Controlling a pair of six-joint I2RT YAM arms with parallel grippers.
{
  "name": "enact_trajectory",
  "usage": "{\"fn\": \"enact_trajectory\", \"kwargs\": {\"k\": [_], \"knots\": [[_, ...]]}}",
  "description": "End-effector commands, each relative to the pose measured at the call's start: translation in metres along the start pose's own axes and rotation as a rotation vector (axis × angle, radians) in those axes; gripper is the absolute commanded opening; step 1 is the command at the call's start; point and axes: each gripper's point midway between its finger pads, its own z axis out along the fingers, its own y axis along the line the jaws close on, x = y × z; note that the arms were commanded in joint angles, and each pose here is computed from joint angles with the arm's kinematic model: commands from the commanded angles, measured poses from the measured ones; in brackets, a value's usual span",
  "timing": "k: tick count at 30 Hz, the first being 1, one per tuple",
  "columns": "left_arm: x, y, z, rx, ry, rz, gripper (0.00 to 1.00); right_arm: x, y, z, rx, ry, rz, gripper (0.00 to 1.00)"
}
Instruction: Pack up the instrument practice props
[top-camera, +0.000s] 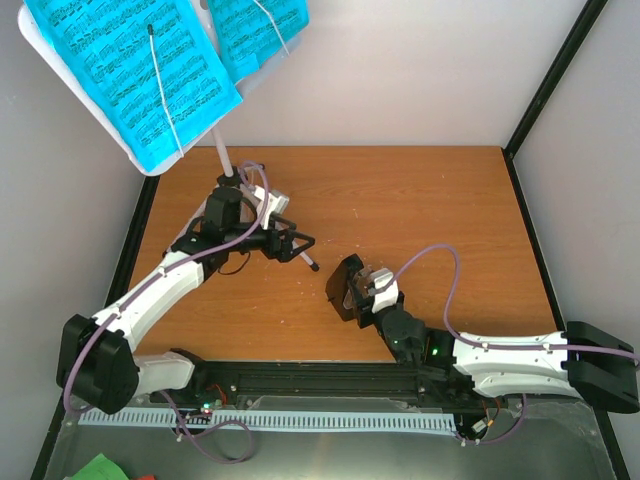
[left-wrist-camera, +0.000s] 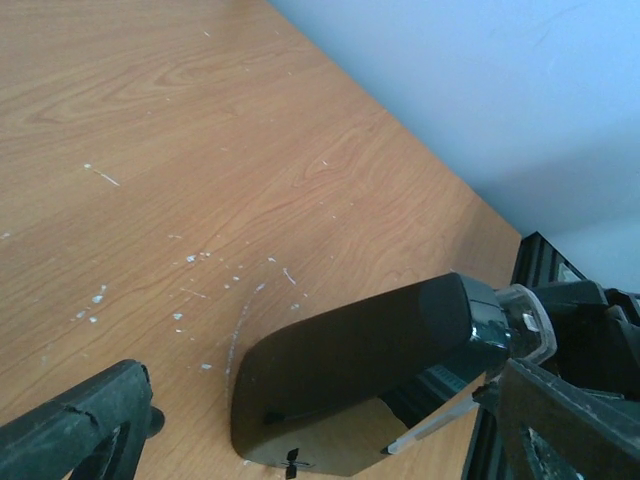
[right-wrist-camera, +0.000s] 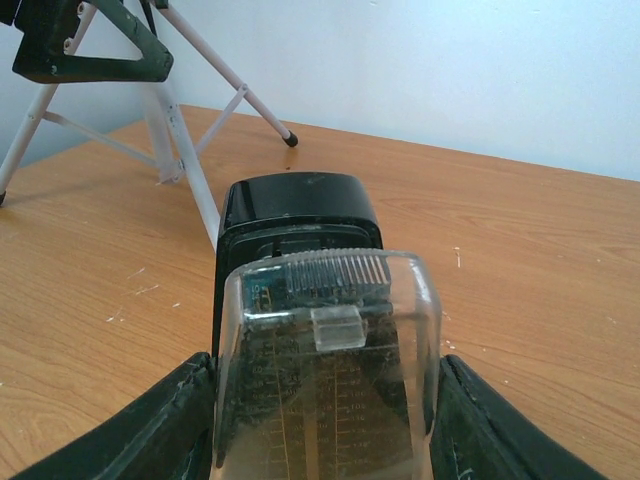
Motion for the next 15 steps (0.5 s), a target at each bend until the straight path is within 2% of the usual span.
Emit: {"fn": "enact_trajectory", "kwargs": {"k": [1, 6, 15], "knots": [[-0.003, -0.018, 0.008, 0.07, 0.004, 0.06, 0.94, 0.046, 0.004, -0.001, -0.048, 0.15, -0.076, 0.49], [0.009, -0.033, 0.018, 0.166, 0.054, 0.041, 0.89, 0.044, 0.007, 0.0, -0.058, 0.157, -0.084, 0.5], [0.011, -0.058, 0.035, 0.327, 0.09, 0.018, 0.73, 0.041, 0.013, 0.001, -0.087, 0.175, -0.103, 0.53]]}}
